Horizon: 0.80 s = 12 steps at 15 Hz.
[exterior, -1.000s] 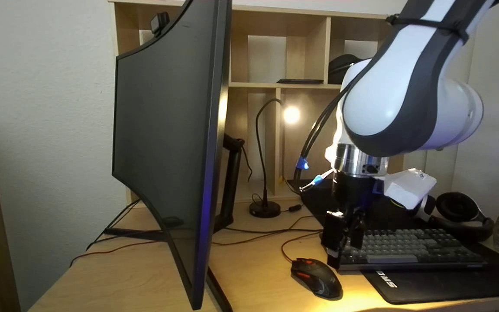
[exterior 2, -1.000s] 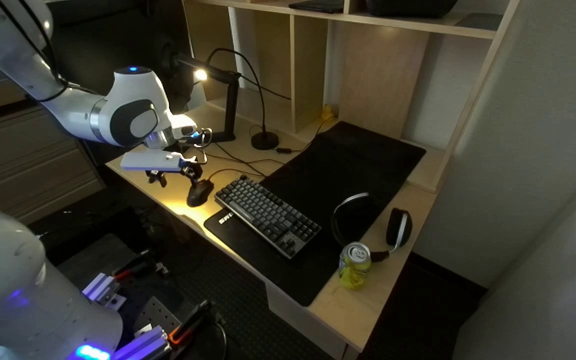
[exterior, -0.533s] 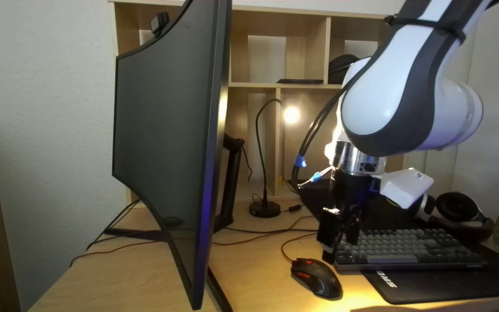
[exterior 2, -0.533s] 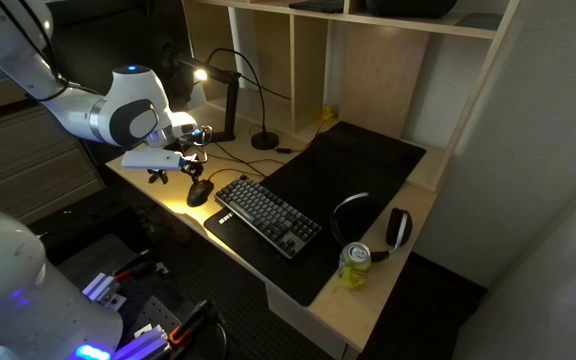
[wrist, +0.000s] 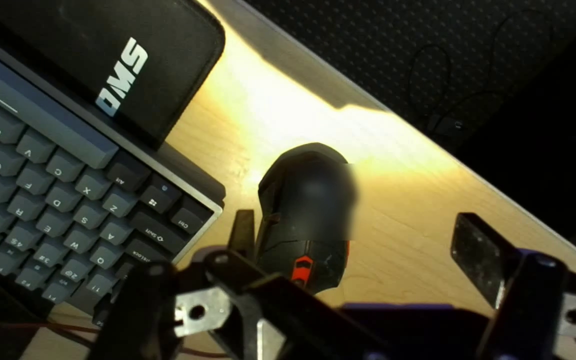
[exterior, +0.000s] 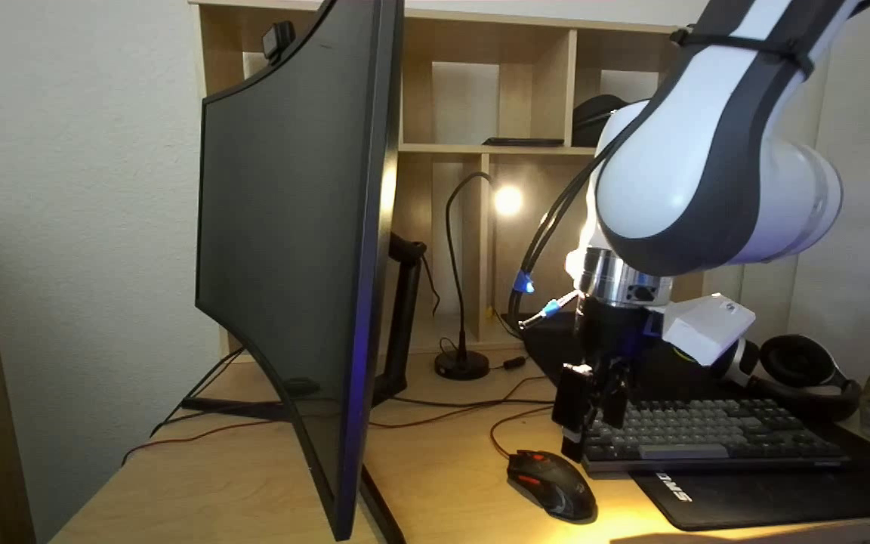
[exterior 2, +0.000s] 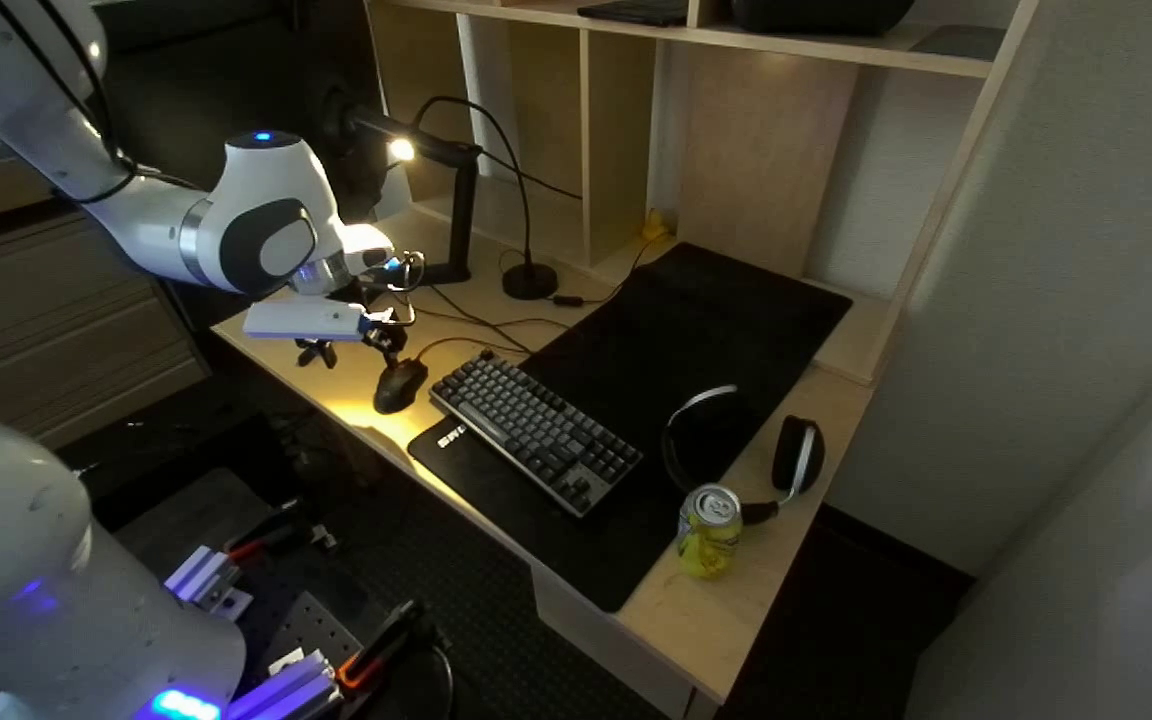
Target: Move the black mouse backwards
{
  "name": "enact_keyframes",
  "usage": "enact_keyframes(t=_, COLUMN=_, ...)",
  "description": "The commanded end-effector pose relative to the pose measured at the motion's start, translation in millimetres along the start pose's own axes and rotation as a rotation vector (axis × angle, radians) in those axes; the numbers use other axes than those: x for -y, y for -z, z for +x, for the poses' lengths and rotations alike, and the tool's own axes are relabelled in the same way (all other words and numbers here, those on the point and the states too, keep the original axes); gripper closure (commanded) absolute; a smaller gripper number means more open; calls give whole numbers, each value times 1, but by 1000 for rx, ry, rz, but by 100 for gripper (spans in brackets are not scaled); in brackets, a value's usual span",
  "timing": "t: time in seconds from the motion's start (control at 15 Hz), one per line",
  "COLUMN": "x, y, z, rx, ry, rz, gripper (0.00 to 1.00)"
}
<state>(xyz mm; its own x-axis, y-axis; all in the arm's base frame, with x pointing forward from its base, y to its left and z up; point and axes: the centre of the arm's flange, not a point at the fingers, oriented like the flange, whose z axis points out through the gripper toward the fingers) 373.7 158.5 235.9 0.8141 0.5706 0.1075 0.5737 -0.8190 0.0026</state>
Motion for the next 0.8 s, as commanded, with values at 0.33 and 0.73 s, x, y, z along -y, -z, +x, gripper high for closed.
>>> enact_keyframes(t=0.33, x=4, y=-33, z=-2, rx=-93, ry=-36, rz=-30, gripper=0)
enact_keyframes(t=0.73, x=0, y=-62, z=-2, rx=-127, ry=-64, rz=-35, gripper=0)
